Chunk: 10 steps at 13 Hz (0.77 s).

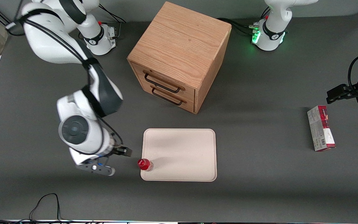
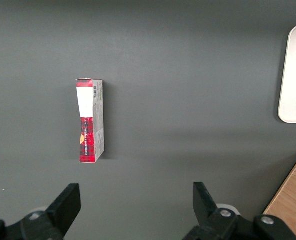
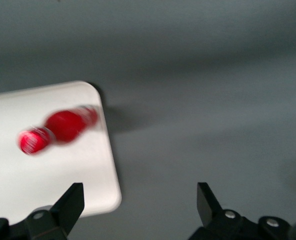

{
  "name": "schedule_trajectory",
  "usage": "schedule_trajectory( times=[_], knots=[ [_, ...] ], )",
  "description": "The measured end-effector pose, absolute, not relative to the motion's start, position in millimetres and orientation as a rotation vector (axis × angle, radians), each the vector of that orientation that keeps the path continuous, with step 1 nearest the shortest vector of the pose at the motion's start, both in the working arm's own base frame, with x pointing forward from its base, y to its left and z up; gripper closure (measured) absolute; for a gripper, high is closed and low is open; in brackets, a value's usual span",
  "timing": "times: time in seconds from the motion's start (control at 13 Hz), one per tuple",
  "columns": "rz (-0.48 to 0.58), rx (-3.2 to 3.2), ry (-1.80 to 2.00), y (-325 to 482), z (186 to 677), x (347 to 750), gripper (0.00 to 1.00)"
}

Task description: Place coke bottle on tray

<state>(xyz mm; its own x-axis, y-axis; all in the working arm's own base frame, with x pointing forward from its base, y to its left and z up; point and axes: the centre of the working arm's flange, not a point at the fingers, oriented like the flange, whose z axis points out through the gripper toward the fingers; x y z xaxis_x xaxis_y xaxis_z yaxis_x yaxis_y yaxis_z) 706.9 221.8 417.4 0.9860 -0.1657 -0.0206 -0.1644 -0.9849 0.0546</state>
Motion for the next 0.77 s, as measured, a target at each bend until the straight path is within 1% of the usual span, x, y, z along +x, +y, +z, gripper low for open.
schedule_trajectory(
  times=[0.15,0.38,0.62,0.77],
  knots=[
    [-0.088,3.114,-0.12,160,451,679,0.0],
    [-0.115,3.12,0.05,83,498,625,0.0],
    [-0.13,3.101,0.131,52,528,581,0.0],
    [-0.109,3.105,0.169,53,544,565,0.0]
  ],
)
